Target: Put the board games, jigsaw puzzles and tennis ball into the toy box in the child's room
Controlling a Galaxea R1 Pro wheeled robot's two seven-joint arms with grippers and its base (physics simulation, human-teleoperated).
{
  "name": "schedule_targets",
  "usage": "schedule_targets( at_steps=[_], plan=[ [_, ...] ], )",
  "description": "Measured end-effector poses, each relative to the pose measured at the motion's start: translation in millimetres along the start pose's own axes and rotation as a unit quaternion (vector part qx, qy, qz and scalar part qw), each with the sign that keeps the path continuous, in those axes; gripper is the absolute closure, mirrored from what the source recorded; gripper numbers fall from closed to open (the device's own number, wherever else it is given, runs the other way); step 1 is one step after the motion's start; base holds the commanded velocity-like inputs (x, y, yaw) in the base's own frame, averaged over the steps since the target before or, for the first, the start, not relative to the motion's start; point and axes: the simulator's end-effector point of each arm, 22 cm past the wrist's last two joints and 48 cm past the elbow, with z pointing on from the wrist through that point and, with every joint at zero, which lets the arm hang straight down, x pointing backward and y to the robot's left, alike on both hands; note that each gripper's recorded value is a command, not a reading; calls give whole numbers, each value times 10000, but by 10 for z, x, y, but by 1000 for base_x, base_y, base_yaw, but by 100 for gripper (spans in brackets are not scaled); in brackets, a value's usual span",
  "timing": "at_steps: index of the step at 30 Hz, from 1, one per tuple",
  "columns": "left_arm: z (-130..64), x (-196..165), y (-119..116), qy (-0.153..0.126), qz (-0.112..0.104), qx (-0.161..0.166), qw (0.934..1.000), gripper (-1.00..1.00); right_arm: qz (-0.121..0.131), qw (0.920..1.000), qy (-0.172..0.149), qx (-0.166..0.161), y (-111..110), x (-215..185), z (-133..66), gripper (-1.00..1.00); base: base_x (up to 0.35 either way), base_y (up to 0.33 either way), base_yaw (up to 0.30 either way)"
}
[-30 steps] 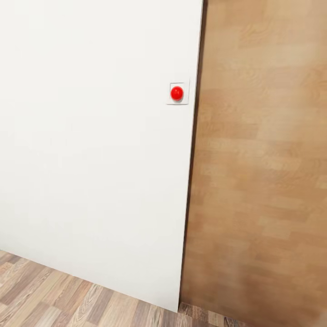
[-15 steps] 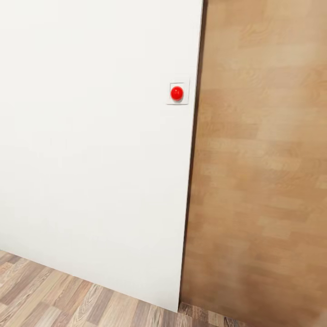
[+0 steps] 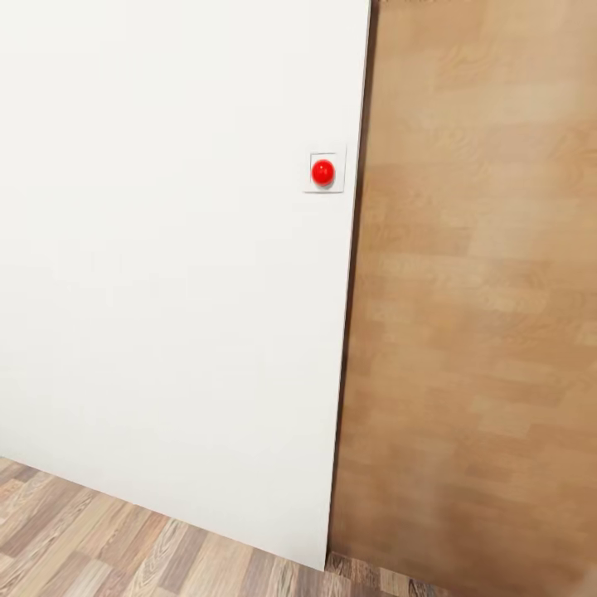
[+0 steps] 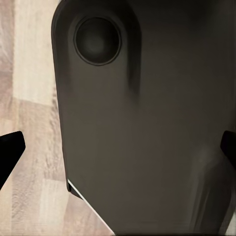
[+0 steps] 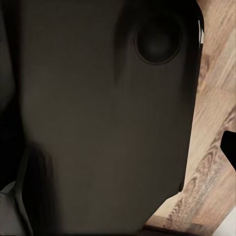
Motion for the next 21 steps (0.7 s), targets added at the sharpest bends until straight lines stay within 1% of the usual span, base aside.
schedule_targets(
  at_steps=[10, 21],
  plan=[
    [-166, 7, 2, 17, 11, -3, 10000, -100, -57, 10000, 0, -17, 30, 3, -166, -100, 0, 0, 0],
    [-342, 21, 11, 30, 19, -10, 10000, -100, -37, 10000, 4, -10, 25, 11, -342, -100, 0, 0, 0]
  ],
)
